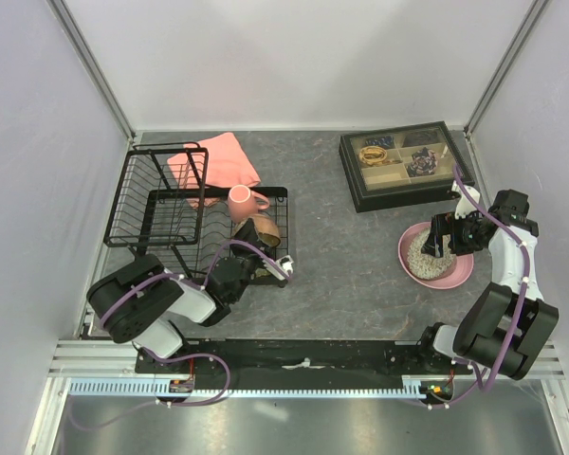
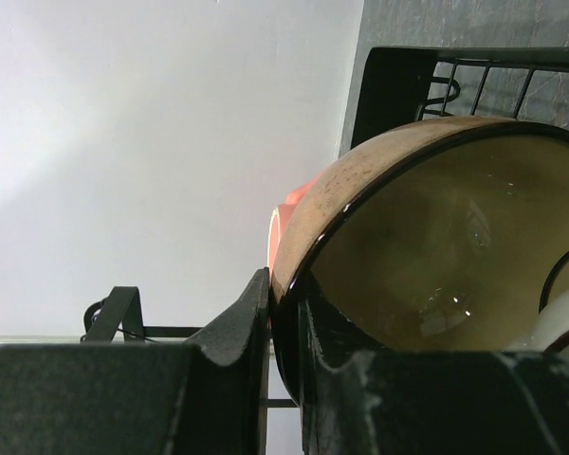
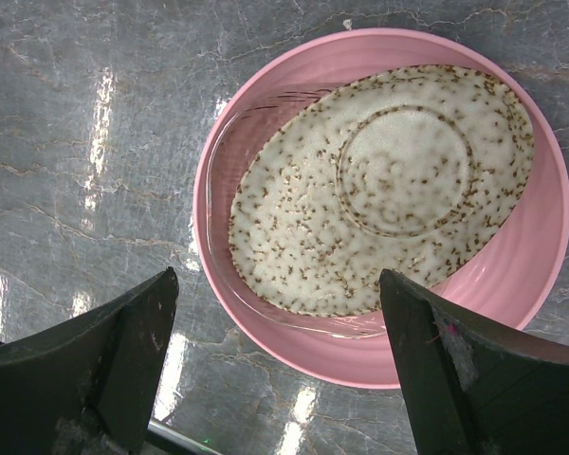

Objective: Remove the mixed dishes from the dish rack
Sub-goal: Pick up the bowl from the dish rack.

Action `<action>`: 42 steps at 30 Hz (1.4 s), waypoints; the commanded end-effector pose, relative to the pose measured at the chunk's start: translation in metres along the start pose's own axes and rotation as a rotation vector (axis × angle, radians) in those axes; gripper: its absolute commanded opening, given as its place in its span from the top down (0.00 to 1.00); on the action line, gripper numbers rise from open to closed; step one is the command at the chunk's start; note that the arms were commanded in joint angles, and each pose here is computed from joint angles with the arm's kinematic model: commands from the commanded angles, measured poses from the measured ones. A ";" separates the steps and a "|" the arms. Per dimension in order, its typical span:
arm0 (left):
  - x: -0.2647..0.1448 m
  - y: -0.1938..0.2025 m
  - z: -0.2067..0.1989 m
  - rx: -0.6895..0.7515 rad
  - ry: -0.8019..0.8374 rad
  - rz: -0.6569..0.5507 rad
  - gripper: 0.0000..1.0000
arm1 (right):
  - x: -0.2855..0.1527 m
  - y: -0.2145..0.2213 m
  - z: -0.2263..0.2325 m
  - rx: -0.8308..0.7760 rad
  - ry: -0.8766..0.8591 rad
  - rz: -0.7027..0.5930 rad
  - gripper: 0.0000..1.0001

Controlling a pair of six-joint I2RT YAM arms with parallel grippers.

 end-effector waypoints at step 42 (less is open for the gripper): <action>0.001 -0.036 0.103 -0.080 -0.428 -0.133 0.98 | 0.002 -0.003 -0.004 -0.024 0.003 -0.003 0.06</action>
Point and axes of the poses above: each gripper's point midway between its finger pads, its own x axis out along the fingers, its own z axis along the line the jaws close on, y = z × x, the point moved 4 cm from there along -x, back along the fingers, and after that the axes turned 12 degrees about -x, right-handed, at the moved point
